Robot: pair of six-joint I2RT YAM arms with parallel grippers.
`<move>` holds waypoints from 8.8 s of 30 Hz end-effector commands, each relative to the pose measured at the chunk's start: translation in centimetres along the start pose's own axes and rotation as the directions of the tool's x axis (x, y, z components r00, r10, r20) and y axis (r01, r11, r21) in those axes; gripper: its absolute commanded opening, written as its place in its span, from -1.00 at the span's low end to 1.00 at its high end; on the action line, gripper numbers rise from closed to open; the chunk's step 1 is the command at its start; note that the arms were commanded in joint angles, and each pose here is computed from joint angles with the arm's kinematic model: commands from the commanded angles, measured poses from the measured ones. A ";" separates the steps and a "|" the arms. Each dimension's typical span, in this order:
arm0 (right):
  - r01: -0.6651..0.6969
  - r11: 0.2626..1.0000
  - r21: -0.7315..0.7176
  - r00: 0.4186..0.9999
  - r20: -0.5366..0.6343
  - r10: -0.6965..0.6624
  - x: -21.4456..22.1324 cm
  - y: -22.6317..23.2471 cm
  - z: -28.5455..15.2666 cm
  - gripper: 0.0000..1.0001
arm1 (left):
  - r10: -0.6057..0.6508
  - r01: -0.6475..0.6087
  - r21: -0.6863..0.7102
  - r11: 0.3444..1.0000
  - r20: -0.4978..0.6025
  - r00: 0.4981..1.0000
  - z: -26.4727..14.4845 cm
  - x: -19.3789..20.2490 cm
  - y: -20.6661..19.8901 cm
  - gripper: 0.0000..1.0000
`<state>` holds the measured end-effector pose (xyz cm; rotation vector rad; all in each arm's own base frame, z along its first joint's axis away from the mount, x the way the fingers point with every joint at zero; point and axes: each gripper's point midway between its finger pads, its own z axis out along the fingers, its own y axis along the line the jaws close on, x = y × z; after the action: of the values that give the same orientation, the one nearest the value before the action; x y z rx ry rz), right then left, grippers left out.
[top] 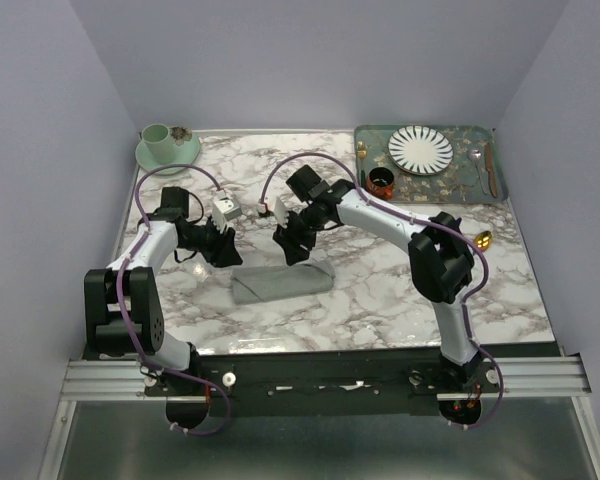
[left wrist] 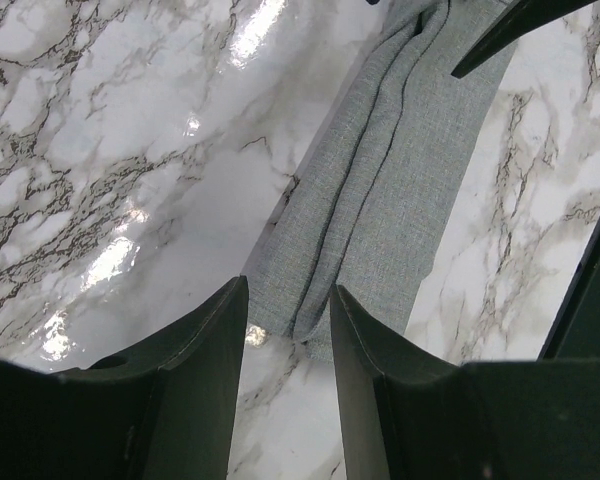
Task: Fold the napkin into a case and place the utensils inside
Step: Pick up the smaller rectangle-folded napkin from the center of the board, then turn over the smaller rectangle-folded napkin at the center of the board, then rotate the smaller rectangle-folded napkin at the center of the board, then pick up the knife from the corner of the board.
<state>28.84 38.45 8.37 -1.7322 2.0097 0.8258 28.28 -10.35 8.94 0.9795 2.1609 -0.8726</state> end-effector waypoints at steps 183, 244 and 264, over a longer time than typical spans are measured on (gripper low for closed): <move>-0.553 0.808 -0.204 0.832 -0.196 0.519 10.6 9.3 0.4 0.40 | -0.196 0.139 -0.184 0.973 -0.339 0.920 11.3 -3.0 5.8 -0.17; -0.793 -0.197 0.576 0.133 0.479 0.868 36.3 -13.5 -27.5 0.11 | -0.136 0.143 -0.385 0.912 0.046 0.990 1.3 -12.4 5.2 0.08; -0.774 -0.245 0.584 0.047 0.440 0.897 37.9 -13.0 -24.4 -0.25 | -0.158 0.160 -0.413 0.897 0.039 0.987 1.0 -12.4 6.6 0.08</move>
<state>37.12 -6.90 1.78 0.4551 2.8972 -0.0025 39.93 -13.24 14.89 0.6038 2.3192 -0.4802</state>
